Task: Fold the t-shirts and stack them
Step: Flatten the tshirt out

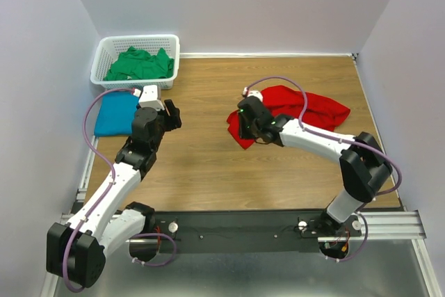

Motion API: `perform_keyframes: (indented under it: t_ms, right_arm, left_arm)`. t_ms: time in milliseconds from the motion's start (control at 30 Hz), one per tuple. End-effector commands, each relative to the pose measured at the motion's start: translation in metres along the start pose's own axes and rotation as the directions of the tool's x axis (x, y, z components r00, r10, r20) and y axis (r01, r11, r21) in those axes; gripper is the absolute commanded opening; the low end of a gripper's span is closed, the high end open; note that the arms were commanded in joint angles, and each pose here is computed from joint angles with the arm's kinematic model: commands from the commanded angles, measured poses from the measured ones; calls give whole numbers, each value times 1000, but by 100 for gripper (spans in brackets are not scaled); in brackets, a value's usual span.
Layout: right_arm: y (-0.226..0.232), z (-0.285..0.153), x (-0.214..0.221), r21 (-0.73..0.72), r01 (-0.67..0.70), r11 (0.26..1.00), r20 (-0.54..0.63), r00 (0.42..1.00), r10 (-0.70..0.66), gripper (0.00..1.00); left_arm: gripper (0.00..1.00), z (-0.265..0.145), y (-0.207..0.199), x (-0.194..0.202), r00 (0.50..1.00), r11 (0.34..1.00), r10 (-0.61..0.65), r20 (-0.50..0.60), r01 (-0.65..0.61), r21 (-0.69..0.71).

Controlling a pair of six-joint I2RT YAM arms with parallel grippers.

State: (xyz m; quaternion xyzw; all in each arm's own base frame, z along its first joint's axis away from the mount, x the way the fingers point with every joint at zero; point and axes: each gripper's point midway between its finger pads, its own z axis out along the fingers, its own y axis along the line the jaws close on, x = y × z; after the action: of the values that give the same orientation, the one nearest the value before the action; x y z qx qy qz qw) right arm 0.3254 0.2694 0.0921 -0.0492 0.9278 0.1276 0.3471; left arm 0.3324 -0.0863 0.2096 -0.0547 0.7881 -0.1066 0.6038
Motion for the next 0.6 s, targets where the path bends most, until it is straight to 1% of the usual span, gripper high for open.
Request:
perform_keyframes:
  t_ms: [0, 167, 200, 333, 400, 467, 500, 567]
  right_arm:
    - [-16, 5, 26, 113, 219, 969, -92, 974, -209, 37]
    - [-15, 28, 47, 115, 215, 970, -164, 967, -195, 23]
    - [-14, 31, 50, 113, 215, 970, -173, 965, -194, 22]
    - [-17, 41, 65, 111, 220, 969, -221, 956, -192, 22]
    - [-13, 46, 72, 87, 231, 969, -247, 947, -204, 22]
    - [-5, 50, 77, 37, 245, 969, -274, 935, -225, 22]
    - [-2, 50, 73, 31, 247, 968, -265, 936, -230, 22]
    - [11, 55, 85, -43, 221, 974, -312, 923, -224, 22]
  left_arm:
    - [69, 0, -3, -11, 1000, 1000, -4, 14, 4, 6]
    - [69, 0, -3, -11, 1000, 1000, -4, 14, 4, 9]
    - [69, 0, -3, -11, 1000, 1000, -4, 14, 4, 9]
    - [69, -1, -4, -13, 1000, 1000, -5, 18, 5, 10]
    - [69, -1, -4, -13, 1000, 1000, -5, 19, 5, 12]
    - [69, -2, -5, -14, 1000, 1000, -6, 21, 6, 16]
    - [69, -2, -5, -13, 1000, 1000, -5, 18, 5, 18]
    - [69, -2, -5, -14, 1000, 1000, -6, 20, 5, 19]
